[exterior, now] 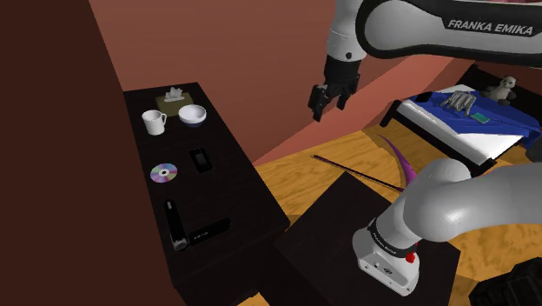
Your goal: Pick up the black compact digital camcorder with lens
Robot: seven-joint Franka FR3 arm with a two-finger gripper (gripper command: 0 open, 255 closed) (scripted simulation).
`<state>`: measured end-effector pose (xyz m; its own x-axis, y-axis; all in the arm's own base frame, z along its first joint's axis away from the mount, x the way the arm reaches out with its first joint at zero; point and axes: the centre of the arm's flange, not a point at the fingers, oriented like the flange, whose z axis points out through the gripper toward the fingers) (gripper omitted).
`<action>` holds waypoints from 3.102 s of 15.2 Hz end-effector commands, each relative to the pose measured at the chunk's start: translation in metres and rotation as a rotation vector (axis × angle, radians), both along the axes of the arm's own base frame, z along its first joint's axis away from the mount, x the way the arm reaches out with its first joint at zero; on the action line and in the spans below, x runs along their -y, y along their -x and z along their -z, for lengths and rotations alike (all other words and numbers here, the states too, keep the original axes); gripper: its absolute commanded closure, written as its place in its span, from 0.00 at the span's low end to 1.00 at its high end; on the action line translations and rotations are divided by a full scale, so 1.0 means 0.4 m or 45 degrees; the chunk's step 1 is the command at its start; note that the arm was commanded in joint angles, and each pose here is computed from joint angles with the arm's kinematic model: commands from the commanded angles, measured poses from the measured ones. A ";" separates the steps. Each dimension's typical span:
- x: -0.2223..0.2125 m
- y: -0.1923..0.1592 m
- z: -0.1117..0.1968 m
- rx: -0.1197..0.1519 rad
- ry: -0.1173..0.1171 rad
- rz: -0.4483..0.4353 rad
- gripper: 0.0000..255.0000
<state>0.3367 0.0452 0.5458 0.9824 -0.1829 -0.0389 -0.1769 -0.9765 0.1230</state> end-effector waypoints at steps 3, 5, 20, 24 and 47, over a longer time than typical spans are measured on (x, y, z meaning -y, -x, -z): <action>-0.086 -0.036 0.091 0.006 -0.013 0.013 0.00; -0.129 -0.056 0.136 0.008 -0.019 0.018 0.00; -0.450 -0.214 0.460 0.026 -0.066 0.061 0.00; -0.536 -0.259 0.544 0.031 -0.078 0.072 0.00; -0.981 -0.502 0.980 0.055 -0.141 0.130 0.00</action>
